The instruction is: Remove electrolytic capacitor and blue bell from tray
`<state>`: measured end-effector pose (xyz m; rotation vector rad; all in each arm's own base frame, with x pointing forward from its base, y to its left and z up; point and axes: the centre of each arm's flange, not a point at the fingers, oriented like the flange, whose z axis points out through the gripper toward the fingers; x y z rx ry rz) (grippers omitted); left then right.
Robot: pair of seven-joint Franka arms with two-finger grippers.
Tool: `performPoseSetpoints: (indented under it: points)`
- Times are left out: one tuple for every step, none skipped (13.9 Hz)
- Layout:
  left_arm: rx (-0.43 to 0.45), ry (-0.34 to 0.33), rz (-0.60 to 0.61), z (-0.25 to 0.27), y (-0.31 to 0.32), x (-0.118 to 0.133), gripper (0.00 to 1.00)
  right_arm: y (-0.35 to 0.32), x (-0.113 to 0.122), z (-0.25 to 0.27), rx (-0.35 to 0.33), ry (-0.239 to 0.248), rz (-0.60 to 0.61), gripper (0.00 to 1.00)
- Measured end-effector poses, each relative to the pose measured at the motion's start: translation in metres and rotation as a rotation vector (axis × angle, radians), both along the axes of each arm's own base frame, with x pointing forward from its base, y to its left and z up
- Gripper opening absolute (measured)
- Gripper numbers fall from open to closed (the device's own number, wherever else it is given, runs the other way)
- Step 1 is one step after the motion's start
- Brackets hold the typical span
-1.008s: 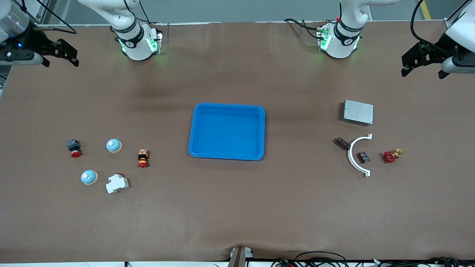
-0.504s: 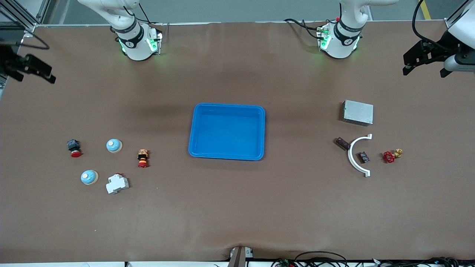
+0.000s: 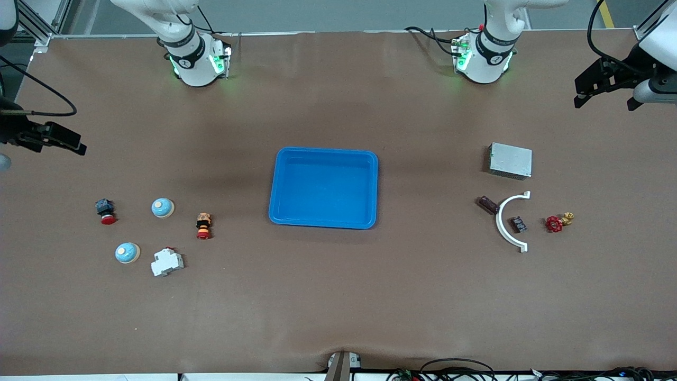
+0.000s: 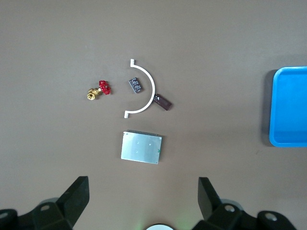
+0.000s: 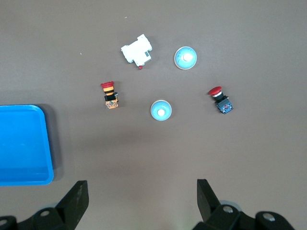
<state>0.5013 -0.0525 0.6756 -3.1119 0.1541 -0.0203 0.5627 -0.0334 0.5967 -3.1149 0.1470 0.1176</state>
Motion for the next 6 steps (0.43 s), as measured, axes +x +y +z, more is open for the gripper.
performPoseSetpoints:
  points:
    - [0.000, 0.000, 0.000, -0.0001, 0.0001, 0.0001, 1.00, -0.0002, 0.0018, -0.0035, 0.001, 0.005, 0.000, 1.00]
    - [0.000, 0.001, 0.001, -0.0004, 0.0004, 0.0003, 1.00, -0.0003, 0.0026, -0.0054, 0.001, 0.009, 0.000, 1.00]
    - [0.000, 0.002, 0.002, -0.0009, 0.0012, 0.0007, 1.00, -0.0002, 0.0027, -0.0057, 0.001, 0.010, 0.000, 1.00]
    - [0.000, 0.003, 0.004, -0.0015, 0.0021, 0.0012, 1.00, -0.0001, 0.0026, -0.0054, 0.002, 0.010, 0.000, 1.00]
    - [0.000, 0.004, 0.006, -0.0020, 0.0031, 0.0017, 1.00, 0.0000, 0.0026, -0.0052, 0.002, 0.009, 0.000, 1.00]
    - [0.000, 0.005, 0.007, -0.0024, 0.0037, 0.0020, 1.00, 0.0000, 0.0026, -0.0051, 0.002, 0.009, 0.000, 1.00]
